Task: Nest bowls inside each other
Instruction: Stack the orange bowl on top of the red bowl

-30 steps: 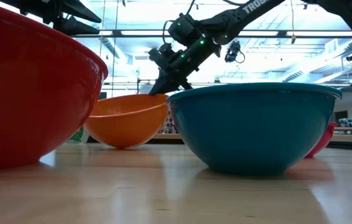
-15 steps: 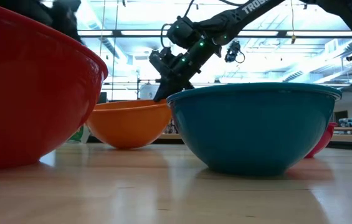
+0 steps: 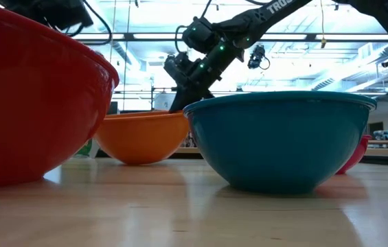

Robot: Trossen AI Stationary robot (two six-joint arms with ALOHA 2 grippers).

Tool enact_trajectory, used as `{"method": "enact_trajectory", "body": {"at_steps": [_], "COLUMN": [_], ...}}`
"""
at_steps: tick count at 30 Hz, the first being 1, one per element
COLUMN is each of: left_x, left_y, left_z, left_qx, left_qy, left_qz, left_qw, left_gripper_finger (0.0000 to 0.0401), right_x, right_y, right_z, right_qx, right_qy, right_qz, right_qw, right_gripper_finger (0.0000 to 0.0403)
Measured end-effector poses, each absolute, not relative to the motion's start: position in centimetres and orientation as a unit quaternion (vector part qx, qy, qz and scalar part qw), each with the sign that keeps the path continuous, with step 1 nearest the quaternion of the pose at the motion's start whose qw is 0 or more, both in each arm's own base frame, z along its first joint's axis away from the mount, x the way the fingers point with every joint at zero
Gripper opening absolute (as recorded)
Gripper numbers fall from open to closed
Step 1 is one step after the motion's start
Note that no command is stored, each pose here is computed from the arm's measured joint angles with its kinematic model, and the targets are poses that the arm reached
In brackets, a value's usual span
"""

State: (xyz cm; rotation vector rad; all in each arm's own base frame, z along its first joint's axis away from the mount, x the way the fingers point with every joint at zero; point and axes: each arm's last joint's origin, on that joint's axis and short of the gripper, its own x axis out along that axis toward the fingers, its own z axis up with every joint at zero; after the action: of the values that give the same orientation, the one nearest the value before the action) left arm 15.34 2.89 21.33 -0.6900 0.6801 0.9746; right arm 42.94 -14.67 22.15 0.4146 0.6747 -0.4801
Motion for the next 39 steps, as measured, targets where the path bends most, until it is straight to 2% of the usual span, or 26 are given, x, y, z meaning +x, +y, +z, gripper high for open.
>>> {"method": "enact_trajectory", "body": {"at_steps": [10,18,39], "left_x": [16.7,17.9,18.1], "left_y": [3.2,3.0,2.8], "left_z": [20.1,19.3,19.8], "left_qx": [-0.357,-0.438,-0.501], "left_qy": [0.357,0.359,0.340], "left_qz": [0.427,0.409,0.376], "left_qw": [0.750,0.716,0.702], "left_gripper_finger": [0.0230,0.0215,0.0208], "right_x": [42.9,43.0,42.9], "right_y": [-14.7,-14.7,-14.8], "right_z": [22.1,22.2,22.1], "right_qx": [0.206,0.204,0.196], "right_qy": [0.324,0.321,0.322], "right_qz": [-0.238,-0.241,-0.249], "right_qw": [0.892,0.893,0.892], "right_gripper_finger": [0.0030,0.0030,0.0030]}}
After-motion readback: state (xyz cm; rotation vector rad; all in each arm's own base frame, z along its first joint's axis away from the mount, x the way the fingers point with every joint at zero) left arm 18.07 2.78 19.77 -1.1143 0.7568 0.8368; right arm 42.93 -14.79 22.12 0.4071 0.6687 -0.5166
